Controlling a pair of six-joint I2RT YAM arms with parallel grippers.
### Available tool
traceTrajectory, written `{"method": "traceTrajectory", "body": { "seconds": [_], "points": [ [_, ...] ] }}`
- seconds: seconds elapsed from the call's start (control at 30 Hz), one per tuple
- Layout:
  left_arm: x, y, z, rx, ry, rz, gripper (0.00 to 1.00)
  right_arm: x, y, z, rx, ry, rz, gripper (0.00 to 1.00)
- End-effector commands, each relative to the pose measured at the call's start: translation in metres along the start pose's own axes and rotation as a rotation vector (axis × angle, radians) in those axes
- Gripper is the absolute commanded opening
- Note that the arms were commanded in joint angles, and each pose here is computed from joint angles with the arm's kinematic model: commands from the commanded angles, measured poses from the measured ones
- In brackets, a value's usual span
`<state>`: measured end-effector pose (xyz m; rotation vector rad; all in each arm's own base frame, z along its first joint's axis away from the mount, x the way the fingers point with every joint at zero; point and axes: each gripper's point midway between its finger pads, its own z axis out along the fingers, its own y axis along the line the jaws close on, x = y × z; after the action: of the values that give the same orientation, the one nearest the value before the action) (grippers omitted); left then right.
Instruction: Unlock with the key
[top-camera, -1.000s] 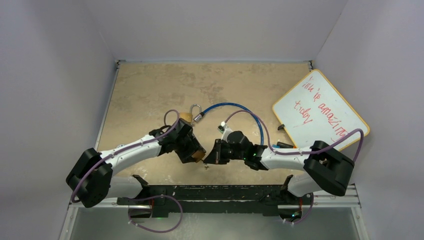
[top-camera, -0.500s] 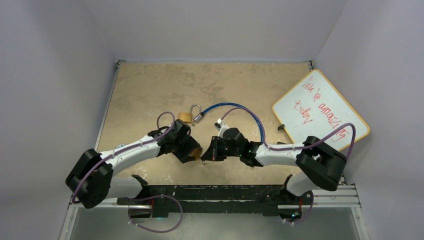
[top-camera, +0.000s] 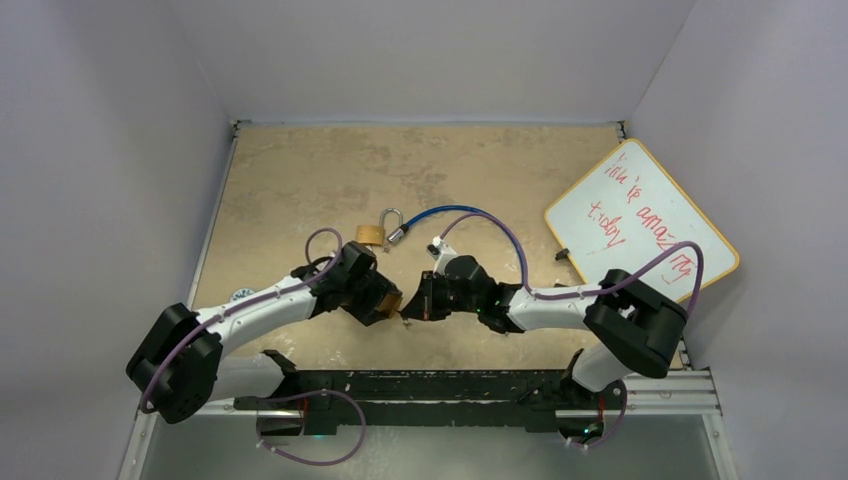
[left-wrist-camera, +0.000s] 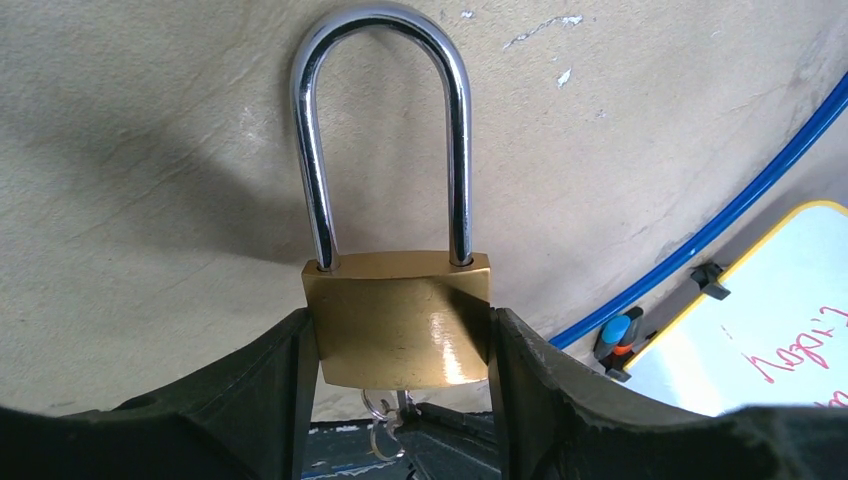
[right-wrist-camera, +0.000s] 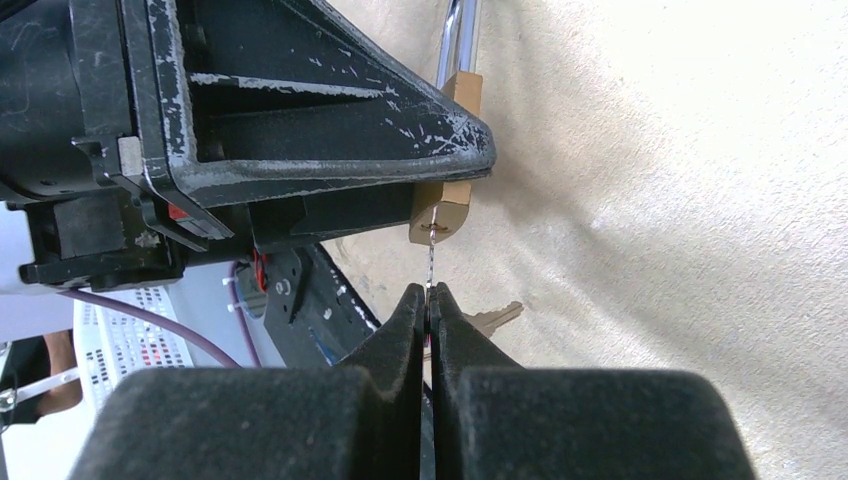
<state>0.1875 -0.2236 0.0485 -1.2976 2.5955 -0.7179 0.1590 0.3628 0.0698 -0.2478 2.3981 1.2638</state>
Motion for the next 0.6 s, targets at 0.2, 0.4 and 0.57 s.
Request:
{"method": "traceTrajectory", "body": {
  "seconds": [0.2, 0.4, 0.57],
  "points": [
    [0.053, -0.056, -0.042, 0.231, 0.27, -0.009, 0.11, -0.034, 0.017, 0.011, 0.06, -0.067, 0.085, 0.0],
    [0.051, -0.057, -0.043, 0.224, 0.249, 0.028, 0.11, -0.041, 0.022, 0.008, 0.056, -0.087, 0.094, 0.0],
    [0.051, -0.055, -0.041, 0.208, 0.246, 0.082, 0.1, -0.047, 0.031, 0.005, 0.02, -0.097, -0.021, 0.0]
  ]
}}
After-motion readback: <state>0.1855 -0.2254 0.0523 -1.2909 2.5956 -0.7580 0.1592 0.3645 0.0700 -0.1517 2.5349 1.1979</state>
